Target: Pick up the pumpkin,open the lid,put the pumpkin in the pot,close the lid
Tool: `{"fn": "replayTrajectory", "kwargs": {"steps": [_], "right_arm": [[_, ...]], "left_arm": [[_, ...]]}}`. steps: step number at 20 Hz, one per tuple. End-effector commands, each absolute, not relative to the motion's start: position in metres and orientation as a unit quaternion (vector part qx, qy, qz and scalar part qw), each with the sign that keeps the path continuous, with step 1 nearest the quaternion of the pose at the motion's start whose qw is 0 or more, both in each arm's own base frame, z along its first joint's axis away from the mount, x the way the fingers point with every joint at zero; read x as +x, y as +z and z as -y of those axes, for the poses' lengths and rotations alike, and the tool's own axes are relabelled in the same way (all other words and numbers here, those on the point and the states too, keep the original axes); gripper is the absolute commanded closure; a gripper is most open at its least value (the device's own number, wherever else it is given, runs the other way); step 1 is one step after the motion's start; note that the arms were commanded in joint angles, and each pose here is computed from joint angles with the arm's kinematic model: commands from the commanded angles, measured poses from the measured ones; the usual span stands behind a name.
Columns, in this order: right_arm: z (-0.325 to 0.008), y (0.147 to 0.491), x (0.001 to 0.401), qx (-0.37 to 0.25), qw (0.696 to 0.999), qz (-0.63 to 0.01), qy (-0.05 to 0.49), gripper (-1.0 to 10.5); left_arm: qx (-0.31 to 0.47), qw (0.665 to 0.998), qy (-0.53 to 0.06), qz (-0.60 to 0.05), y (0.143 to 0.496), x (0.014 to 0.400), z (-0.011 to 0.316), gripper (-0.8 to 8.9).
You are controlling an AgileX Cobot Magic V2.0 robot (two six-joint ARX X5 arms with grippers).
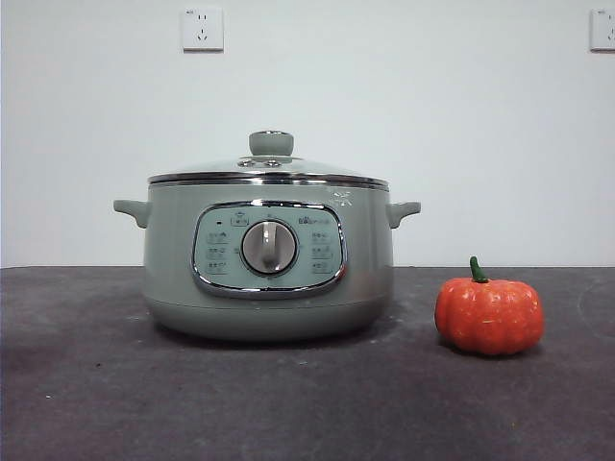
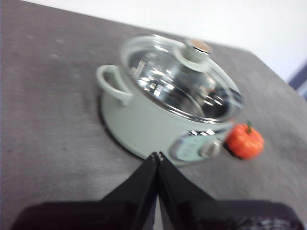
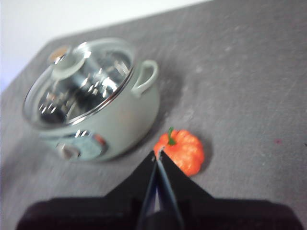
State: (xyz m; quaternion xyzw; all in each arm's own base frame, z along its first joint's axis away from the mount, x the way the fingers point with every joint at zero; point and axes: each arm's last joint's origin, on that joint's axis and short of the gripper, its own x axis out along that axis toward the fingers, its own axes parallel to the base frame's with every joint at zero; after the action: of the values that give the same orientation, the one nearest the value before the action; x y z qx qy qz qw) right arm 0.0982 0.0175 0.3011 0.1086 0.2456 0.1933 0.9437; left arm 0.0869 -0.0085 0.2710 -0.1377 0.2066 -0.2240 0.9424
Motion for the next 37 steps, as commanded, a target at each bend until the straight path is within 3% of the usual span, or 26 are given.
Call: {"fn": "replayTrajectory", "kwargs": {"steps": [1,8,12,13,14,16,17,18,31,37], "right_arm": [[-0.019,0.32,0.1,0.048,0.936,-0.264,0.228,9.6],[-0.02,0.346,0.1,0.002,0.905,-0.342,0.254,9.6],[-0.021,0.348,0.1,0.001,0.904,-0.342,0.257,9.4],[-0.021,0.348,0.1,0.002,0.904,-0.341,0.257,9.3],[-0.021,0.348,0.1,0.001,0.905,-0.34,0.256,8.8],[-0.021,0.348,0.1,0.008,0.906,-0.339,0.254,5.0],[-0.021,0.348,0.101,0.015,0.906,-0.34,0.251,3.0],[-0.021,0.348,0.101,0.017,0.906,-0.34,0.251,2.1],[-0.023,0.345,0.112,0.021,0.899,-0.358,0.252,2.2],[-0.042,0.328,0.164,0.002,0.875,-0.4,0.273,2.3]], "left_arm": [[-0.08,0.939,-0.263,-0.209,0.287,0.087,0.01,8.21],[-0.043,0.921,-0.308,-0.235,0.321,0.082,0.013,8.21],[-0.035,0.92,-0.315,-0.23,0.328,0.078,0.014,8.08],[-0.035,0.92,-0.315,-0.23,0.328,0.078,0.014,7.6],[-0.035,0.92,-0.315,-0.23,0.328,0.078,0.014,6.02],[-0.035,0.92,-0.315,-0.23,0.328,0.078,0.014,1.6],[-0.035,0.92,-0.315,-0.23,0.328,0.078,0.014,0.83],[-0.036,0.92,-0.314,-0.23,0.328,0.079,0.014,0.86],[-0.037,0.92,-0.314,-0.23,0.329,0.078,0.014,0.86],[-0.037,0.92,-0.314,-0.23,0.329,0.078,0.014,0.87]]}}
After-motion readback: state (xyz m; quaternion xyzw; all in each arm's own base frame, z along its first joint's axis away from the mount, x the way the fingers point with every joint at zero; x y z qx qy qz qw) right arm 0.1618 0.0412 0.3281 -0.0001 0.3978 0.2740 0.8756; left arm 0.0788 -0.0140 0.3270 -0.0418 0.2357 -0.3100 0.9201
